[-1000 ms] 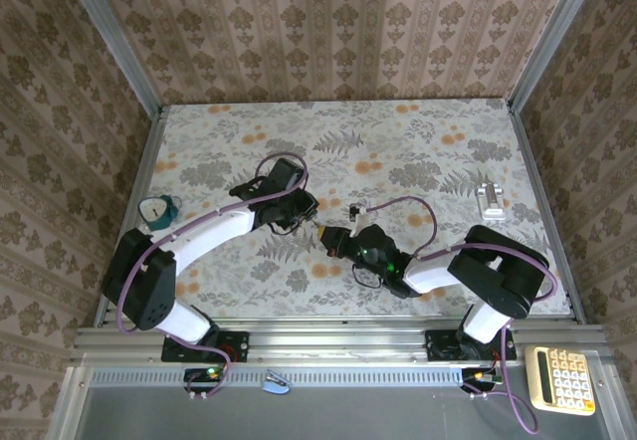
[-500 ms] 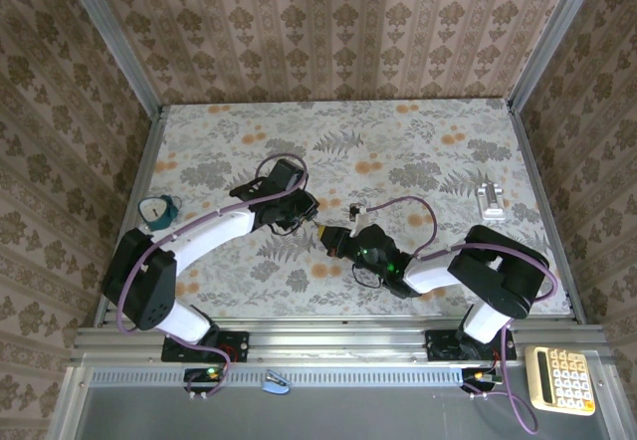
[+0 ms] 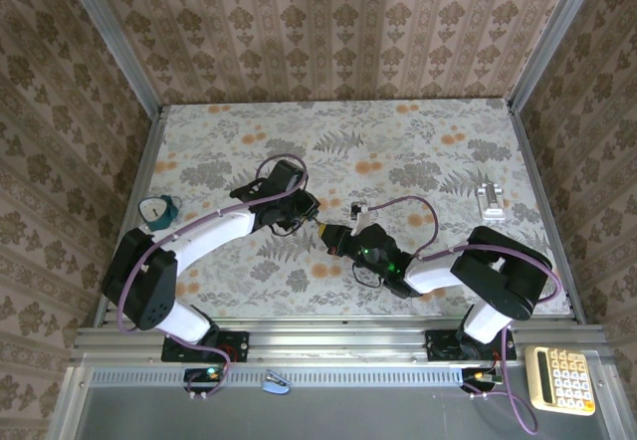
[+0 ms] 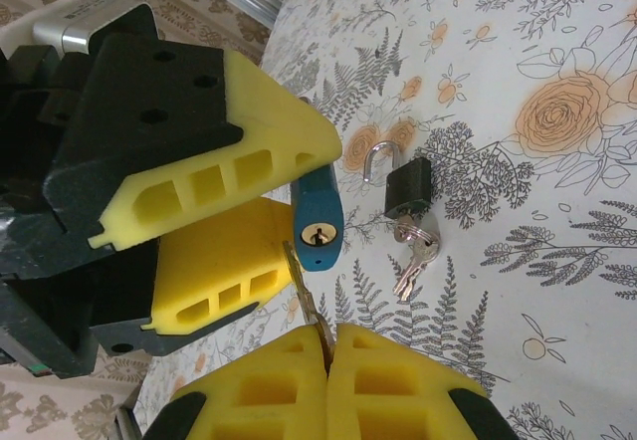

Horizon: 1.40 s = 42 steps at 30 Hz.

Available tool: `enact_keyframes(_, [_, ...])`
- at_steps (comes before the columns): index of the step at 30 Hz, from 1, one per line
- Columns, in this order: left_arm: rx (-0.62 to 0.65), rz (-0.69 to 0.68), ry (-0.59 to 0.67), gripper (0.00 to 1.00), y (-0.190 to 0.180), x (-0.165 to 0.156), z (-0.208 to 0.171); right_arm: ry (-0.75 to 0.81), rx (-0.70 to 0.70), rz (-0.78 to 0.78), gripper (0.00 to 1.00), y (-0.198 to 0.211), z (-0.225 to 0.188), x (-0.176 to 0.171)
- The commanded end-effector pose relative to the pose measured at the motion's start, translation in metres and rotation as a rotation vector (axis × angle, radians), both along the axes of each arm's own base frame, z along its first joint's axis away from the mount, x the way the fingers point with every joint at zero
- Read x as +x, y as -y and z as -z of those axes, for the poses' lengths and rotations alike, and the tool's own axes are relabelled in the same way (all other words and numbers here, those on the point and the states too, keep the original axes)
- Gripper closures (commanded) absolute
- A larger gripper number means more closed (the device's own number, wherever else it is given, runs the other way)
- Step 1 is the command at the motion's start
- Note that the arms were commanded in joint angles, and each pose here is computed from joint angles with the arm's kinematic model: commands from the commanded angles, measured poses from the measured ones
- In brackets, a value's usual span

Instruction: Unlock with the key

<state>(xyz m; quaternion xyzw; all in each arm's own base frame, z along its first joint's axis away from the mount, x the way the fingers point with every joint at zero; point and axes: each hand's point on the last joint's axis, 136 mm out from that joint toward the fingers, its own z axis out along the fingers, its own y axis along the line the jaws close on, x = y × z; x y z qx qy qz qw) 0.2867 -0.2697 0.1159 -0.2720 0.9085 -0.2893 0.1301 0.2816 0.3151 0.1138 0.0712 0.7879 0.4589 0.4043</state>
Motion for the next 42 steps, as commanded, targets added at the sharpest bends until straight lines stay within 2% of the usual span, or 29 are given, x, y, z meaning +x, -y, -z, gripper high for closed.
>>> enact_keyframes(1, [-0.033,-0.018,0.006,0.73,0.003,0.001,-0.005,0.022,0.021,0.056,1.00,0.008,-0.010,0.004])
enact_keyframes(31, [-0.071,-0.037,0.039,0.74,0.003,0.004,-0.017,-0.022,0.017,0.041,1.00,0.006,-0.001,0.006])
enact_keyframes(42, [-0.089,-0.033,0.042,0.74,0.008,0.003,-0.019,-0.028,0.079,0.047,1.00,0.005,-0.006,0.009])
